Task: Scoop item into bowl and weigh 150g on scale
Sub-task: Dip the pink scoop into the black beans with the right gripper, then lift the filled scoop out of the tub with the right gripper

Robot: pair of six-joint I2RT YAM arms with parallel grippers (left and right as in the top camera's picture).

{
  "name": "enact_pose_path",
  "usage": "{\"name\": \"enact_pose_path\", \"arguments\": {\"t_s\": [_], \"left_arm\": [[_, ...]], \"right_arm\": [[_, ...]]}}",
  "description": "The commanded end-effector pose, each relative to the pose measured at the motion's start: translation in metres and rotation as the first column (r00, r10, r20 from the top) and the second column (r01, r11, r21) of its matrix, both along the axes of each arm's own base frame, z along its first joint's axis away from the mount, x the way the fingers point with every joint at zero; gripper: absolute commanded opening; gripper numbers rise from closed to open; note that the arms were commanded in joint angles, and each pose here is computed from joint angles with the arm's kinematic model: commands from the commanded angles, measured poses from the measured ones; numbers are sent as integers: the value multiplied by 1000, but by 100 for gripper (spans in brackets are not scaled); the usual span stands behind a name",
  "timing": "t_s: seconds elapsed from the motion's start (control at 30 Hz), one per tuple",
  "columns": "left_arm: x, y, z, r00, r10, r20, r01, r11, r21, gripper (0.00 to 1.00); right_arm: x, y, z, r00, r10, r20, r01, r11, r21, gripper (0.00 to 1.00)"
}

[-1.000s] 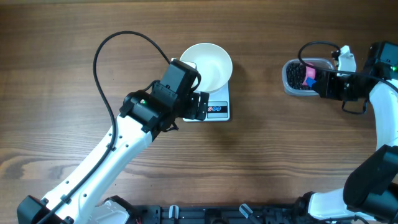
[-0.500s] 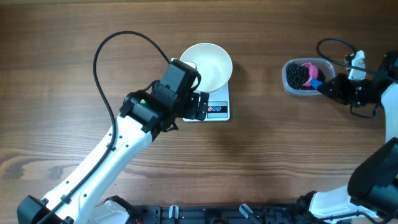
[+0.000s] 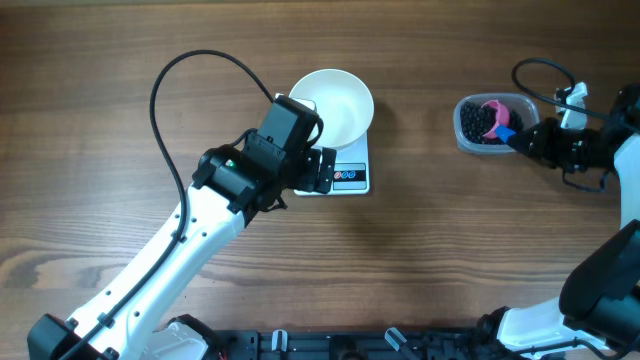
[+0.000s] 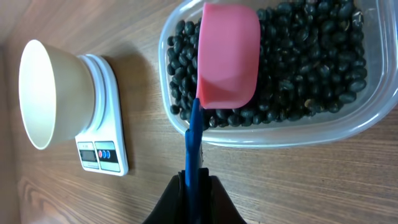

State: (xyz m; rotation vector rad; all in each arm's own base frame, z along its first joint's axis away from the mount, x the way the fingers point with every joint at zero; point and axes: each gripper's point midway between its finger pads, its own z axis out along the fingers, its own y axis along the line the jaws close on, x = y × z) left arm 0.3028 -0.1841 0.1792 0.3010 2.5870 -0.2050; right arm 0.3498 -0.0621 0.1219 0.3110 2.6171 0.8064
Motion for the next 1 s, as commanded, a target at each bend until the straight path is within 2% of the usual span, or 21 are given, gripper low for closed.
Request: {"name": "enact_pose_path", "arguments": {"t_s": [0.0,0.57,0.97], "left_arm": [[-4,-1,2,1000,-1,0,1,1000,-14,100],[-4,-1,2,1000,-1,0,1,1000,-14,100],[-4,-1,2,1000,-1,0,1,1000,-15,100]], "right_arm": [[4,8,1,1000,-10,9,10,997,77,4],[4,-9,3,995,-101,-6,101,989,109,4],[1,-22,23,985,-165,46,148,955,258,4]]}}
